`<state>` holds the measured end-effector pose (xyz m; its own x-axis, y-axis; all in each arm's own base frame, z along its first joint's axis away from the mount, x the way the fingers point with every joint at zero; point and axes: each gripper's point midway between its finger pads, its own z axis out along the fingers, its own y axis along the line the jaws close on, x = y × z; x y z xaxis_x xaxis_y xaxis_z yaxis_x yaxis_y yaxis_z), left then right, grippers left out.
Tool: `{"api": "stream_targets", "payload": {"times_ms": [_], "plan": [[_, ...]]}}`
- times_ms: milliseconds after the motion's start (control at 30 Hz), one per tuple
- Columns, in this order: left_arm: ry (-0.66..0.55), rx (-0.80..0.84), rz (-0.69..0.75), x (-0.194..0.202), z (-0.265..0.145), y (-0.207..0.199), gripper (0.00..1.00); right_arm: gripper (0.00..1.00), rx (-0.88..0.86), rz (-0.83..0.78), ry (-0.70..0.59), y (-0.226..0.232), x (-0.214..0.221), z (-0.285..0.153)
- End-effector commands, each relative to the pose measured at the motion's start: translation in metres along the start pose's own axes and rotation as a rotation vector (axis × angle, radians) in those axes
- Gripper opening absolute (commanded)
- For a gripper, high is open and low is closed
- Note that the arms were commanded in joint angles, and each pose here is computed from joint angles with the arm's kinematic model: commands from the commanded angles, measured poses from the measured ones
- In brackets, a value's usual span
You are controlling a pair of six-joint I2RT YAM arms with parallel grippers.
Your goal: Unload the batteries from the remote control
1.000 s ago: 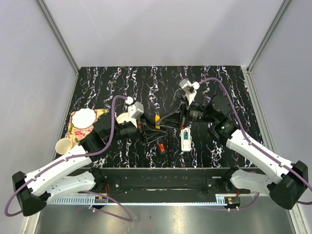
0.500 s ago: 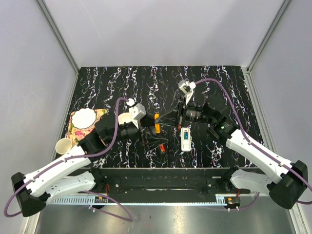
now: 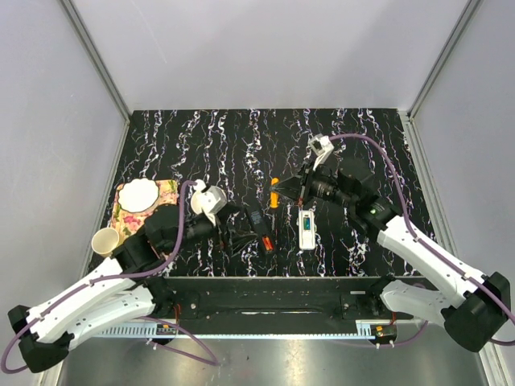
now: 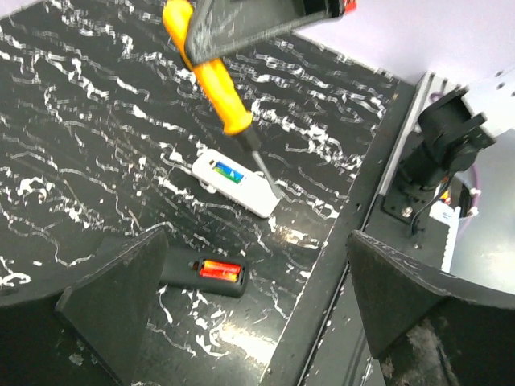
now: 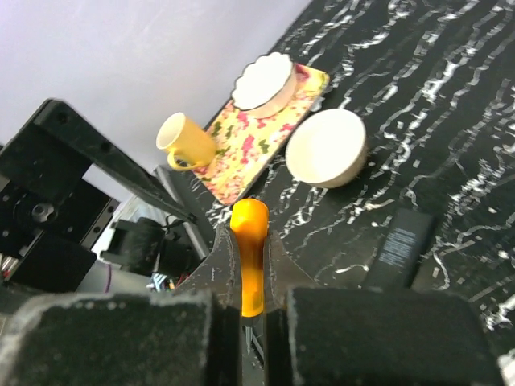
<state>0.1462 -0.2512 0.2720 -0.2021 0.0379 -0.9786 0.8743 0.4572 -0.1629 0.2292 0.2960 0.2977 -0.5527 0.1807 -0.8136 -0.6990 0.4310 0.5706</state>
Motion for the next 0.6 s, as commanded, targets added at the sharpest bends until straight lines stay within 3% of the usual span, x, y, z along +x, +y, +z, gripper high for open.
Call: {"api": "stream_targets", "payload": {"times_ms": [0,233,567], "plan": [[0.064,-0.058,0.016,0.02,0.011,0.015,0.99,0.0,0.098,0.028,-0.062,-0.033,-0.016,-0.016],[0.208,-0.103,-0.005,0.046,0.042,0.031,0.99,0.0,0.232,0.081,-0.055,-0.085,-0.011,-0.041],[0.534,-0.077,-0.049,0.109,0.083,0.039,0.99,0.0,0.291,0.079,-0.06,-0.102,-0.012,-0.058]]}}
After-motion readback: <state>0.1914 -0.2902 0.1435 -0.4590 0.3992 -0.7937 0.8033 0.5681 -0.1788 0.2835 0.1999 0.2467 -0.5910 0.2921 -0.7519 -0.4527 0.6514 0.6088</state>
